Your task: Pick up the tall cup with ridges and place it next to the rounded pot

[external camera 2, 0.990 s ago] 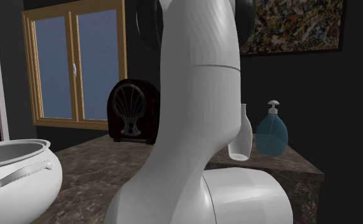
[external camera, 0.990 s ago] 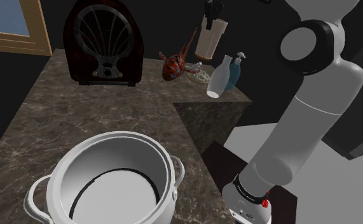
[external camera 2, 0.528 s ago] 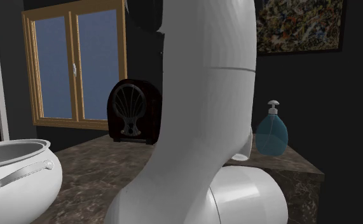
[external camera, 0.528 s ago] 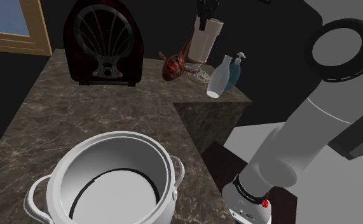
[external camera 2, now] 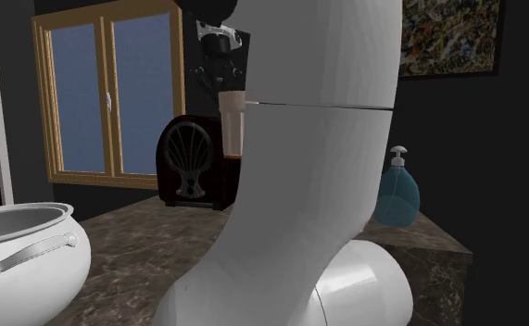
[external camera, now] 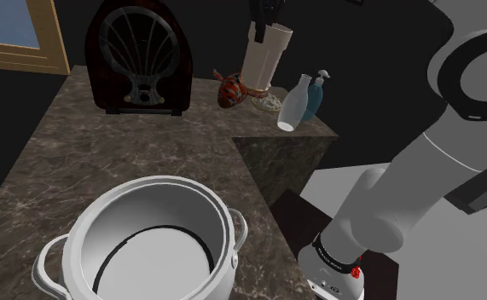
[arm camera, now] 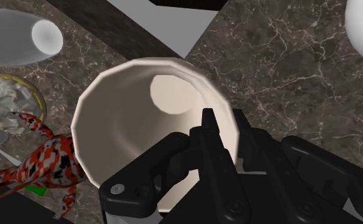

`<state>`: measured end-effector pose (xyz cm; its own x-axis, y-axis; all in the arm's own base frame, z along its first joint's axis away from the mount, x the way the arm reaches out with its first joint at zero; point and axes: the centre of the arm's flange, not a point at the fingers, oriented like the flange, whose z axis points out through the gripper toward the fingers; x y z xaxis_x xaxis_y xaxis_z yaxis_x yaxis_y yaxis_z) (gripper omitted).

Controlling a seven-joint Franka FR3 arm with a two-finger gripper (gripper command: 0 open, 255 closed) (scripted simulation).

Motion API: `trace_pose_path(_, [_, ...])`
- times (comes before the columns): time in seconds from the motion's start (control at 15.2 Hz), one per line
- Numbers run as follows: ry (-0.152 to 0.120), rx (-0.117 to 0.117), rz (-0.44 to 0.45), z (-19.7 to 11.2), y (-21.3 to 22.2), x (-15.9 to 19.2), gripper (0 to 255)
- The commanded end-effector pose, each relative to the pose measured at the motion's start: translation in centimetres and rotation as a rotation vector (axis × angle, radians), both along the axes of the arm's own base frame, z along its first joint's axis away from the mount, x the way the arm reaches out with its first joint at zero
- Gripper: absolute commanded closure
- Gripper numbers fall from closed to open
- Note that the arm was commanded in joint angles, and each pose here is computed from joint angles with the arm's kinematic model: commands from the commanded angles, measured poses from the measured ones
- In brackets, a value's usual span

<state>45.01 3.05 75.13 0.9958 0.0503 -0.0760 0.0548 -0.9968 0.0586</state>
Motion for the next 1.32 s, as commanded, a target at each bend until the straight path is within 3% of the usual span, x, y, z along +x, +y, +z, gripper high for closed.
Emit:
trace_pose_path(0.0, [0.0, 0.0, -0.002, 0.0, 2.7, -0.6, 255])
trace_pose_path(0.4, [0.0, 0.0, -0.002, 0.0, 11.3, -2.6, 255])
trace_pose_path(1.25, [0.0, 0.0, -0.002, -6.8, 11.3, -2.6, 255])
